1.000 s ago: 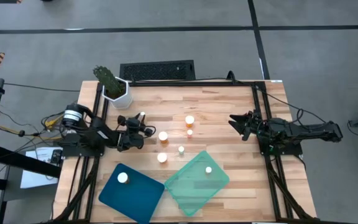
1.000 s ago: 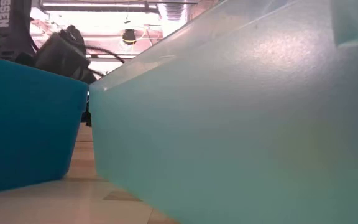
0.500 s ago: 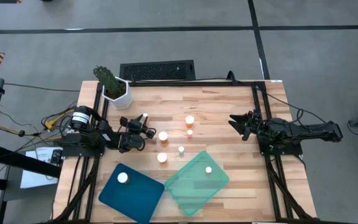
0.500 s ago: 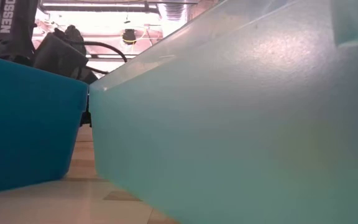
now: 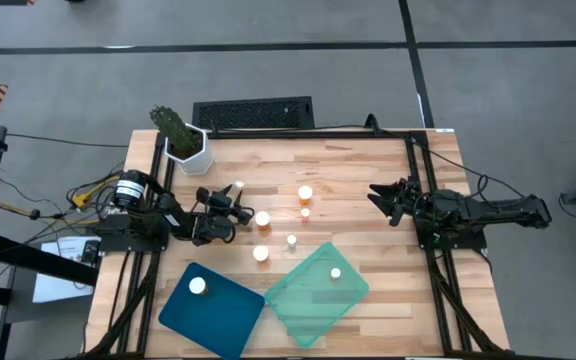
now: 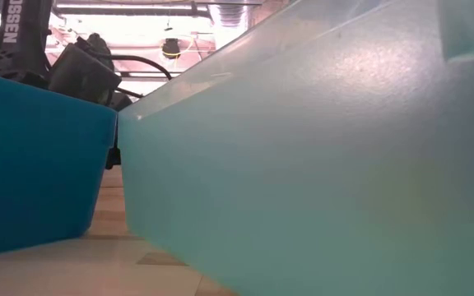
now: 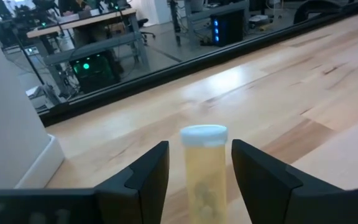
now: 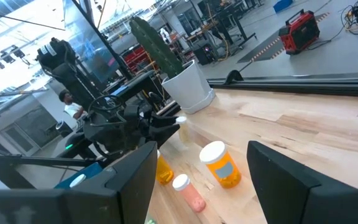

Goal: Pick and place medicine bottles into bin by pill shape (circle, oval)
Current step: Put the small yellow pill bottle into the green bin, then move the small yellow pill bottle to the top of the table

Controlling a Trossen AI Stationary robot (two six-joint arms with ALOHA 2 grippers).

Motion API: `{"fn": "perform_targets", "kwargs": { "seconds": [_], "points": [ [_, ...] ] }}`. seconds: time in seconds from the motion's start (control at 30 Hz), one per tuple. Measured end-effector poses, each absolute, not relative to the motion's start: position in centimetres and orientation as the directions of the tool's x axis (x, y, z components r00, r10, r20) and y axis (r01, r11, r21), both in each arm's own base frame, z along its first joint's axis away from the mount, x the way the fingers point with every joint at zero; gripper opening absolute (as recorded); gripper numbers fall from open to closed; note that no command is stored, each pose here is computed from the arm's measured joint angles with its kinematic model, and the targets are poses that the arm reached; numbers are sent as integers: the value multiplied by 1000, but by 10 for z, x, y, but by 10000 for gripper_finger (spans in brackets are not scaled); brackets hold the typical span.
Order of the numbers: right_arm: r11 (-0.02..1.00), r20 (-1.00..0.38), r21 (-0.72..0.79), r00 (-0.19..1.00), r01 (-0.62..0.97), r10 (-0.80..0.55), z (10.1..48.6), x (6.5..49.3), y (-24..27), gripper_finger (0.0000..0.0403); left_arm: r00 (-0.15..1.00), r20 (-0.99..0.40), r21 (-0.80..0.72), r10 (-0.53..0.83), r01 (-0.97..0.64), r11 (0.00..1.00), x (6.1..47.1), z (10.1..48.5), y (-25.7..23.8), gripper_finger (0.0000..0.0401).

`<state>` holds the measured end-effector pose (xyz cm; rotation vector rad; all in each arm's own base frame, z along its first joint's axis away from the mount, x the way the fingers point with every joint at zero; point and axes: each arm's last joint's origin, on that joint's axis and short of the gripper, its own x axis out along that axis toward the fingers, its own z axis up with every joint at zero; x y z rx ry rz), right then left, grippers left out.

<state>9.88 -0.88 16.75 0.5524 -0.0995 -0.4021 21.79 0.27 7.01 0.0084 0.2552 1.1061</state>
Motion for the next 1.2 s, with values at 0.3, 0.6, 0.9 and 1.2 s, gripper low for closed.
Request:
{"fn": "perform_targets", "kwargs": {
  "seconds": [0.3, 0.6, 0.9, 1.2],
  "points": [
    [775, -15, 530, 918, 344, -397, 167, 99, -9, 260, 437, -210, 117, 874, -877, 467, 219, 70, 2, 155],
    [774, -15, 532, 917, 344, -398, 167, 99, -9, 260, 559, -187, -1, 808, -823, 569, 232, 99, 20, 160],
    [774, -11, 534, 917, 342, -398, 168, 99, -9, 260, 409, -673, 70, 617, -795, 603, 242, 150, 88, 205],
    [769, 6, 541, 913, 340, -408, 169, 99, -9, 260, 435, -782, -7, 446, -722, 692, 247, 190, 132, 221]
  ]
}}
